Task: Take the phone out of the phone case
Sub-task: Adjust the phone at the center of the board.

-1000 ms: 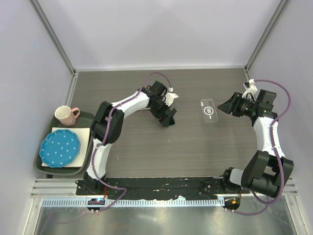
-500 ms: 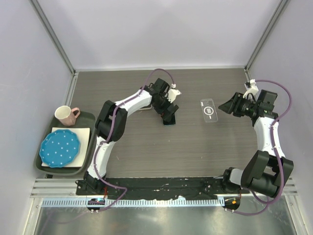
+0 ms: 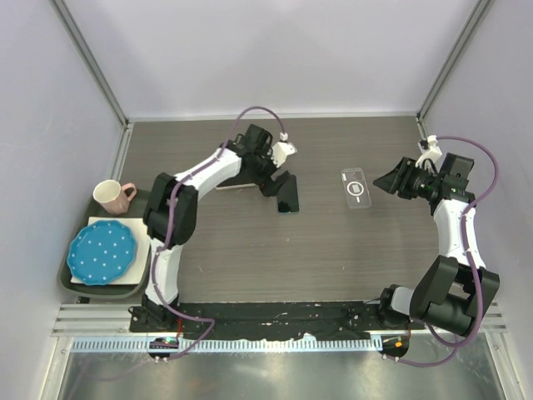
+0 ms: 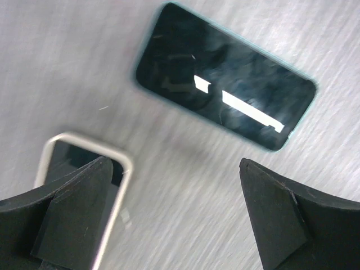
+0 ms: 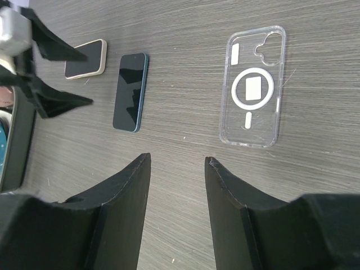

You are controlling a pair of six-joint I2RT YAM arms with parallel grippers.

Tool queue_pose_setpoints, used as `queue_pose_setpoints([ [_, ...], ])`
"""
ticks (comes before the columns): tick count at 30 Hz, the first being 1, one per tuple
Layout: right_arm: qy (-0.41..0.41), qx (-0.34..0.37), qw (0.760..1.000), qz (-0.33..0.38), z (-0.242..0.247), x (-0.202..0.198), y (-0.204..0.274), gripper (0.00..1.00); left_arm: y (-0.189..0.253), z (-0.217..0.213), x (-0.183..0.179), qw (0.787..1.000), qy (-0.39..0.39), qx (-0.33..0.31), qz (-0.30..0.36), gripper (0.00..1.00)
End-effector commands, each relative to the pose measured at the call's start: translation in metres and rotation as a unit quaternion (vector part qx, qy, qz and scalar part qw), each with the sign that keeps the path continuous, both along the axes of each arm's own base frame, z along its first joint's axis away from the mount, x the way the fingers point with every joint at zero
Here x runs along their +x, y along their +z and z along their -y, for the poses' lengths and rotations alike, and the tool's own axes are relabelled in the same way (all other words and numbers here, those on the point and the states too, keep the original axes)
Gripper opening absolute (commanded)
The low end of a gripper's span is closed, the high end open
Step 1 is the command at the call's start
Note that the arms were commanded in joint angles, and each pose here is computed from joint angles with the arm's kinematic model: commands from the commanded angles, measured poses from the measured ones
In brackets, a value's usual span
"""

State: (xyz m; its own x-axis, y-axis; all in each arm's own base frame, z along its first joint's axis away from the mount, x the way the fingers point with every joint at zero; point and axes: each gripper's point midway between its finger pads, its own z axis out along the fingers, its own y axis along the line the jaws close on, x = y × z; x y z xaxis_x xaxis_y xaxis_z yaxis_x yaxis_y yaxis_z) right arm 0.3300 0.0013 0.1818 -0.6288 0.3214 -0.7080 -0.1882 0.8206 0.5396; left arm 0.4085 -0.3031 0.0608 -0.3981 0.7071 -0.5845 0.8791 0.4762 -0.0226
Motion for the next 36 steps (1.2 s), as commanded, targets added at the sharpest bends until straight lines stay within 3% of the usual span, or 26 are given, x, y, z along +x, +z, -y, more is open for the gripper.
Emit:
queue_pose_setpoints([
  [1, 0.014, -0.011, 0.999, 0.036, -0.001, 0.003, 0.015, 0.49, 0.076, -0.039, 0.042, 0.991, -0.011, -0.008, 0.136, 1.0],
  [19, 0.017, -0.008, 0.999, 0.042, -0.003, 0.0, 0.02, 0.49, 0.035, -0.152, 0.121, 0.96, 0.034, 0.122, 0.25, 1.0],
  [36, 0.014, -0.003, 0.999, 0.034, -0.002, 0.002, 0.017, 0.49, -0.039, -0.208, 0.068, 0.968, -0.034, 0.198, 0.153, 1.0],
])
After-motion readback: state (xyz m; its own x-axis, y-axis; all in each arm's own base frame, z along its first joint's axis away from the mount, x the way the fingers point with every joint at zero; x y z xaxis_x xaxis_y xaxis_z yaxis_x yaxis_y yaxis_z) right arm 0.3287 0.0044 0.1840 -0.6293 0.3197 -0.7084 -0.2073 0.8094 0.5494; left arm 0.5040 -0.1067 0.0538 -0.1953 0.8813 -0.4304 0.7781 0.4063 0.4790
